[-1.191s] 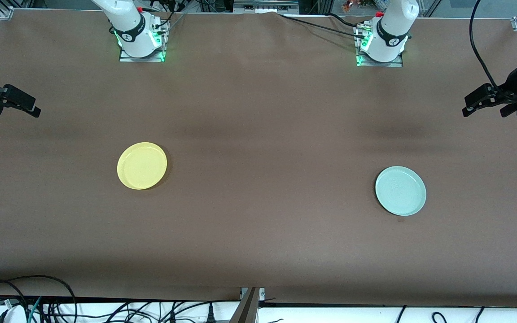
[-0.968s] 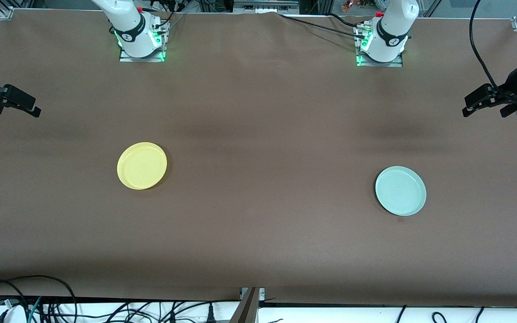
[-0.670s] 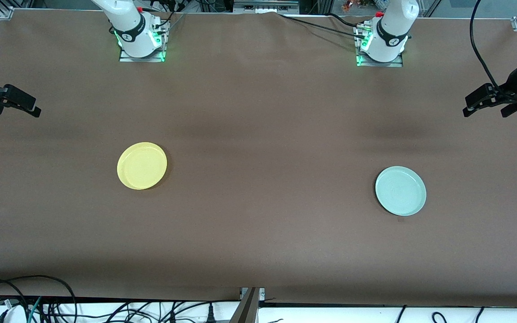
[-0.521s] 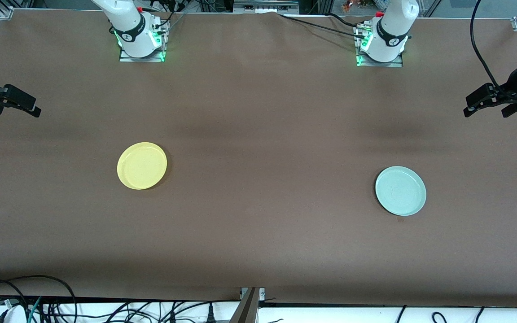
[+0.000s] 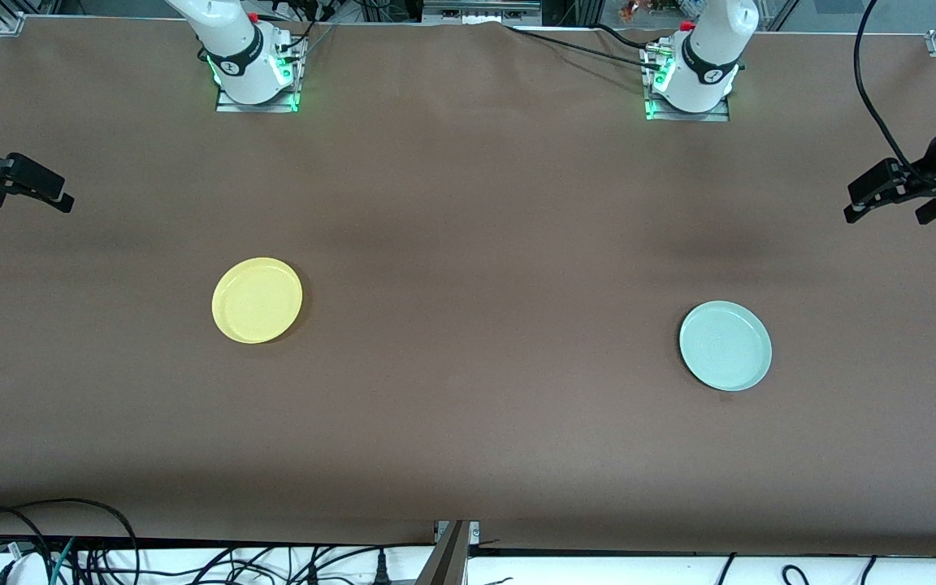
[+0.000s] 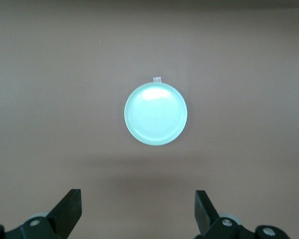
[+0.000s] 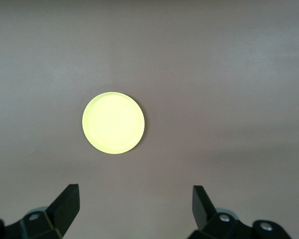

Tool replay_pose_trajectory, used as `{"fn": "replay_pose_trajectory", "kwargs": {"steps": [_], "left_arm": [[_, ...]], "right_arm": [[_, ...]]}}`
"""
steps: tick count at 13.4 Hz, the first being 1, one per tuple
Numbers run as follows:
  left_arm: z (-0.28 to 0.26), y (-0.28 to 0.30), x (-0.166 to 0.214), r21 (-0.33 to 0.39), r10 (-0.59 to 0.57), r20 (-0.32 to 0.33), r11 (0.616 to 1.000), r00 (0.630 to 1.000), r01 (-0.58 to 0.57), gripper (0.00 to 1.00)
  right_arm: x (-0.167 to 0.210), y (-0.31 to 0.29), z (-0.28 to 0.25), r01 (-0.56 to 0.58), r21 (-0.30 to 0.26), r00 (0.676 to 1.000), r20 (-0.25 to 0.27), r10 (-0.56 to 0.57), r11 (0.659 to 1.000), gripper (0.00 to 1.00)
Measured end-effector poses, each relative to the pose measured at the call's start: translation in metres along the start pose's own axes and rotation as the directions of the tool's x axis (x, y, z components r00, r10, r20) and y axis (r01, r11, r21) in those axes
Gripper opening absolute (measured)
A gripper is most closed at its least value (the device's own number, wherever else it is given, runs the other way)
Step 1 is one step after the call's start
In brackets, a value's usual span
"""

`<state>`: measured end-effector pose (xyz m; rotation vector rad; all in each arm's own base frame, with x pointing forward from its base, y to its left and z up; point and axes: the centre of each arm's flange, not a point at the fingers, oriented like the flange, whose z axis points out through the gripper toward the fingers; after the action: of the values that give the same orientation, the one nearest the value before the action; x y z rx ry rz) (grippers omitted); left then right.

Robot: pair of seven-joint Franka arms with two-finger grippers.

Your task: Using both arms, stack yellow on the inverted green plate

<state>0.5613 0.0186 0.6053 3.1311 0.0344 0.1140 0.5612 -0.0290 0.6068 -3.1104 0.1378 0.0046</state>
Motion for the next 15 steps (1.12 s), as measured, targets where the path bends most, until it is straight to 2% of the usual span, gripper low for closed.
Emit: {"fn": "replay_pose_trajectory", "kwargs": {"steps": [4,15], "left_arm": [[0.005,0.002,0.019,0.007,0.001,-0.002,1.000,1.000,-0.001,1.00],[-0.002,0.000,0.022,0.008,-0.003,-0.019,1.000,1.000,0.003,1.00]], "right_arm": [[0.001,0.000,0.002,0.000,0.000,1.000,0.003,0.000,1.000,1.00],[0.001,0.000,0.002,0.000,0.000,1.000,0.004,0.000,1.000,1.00]]}}
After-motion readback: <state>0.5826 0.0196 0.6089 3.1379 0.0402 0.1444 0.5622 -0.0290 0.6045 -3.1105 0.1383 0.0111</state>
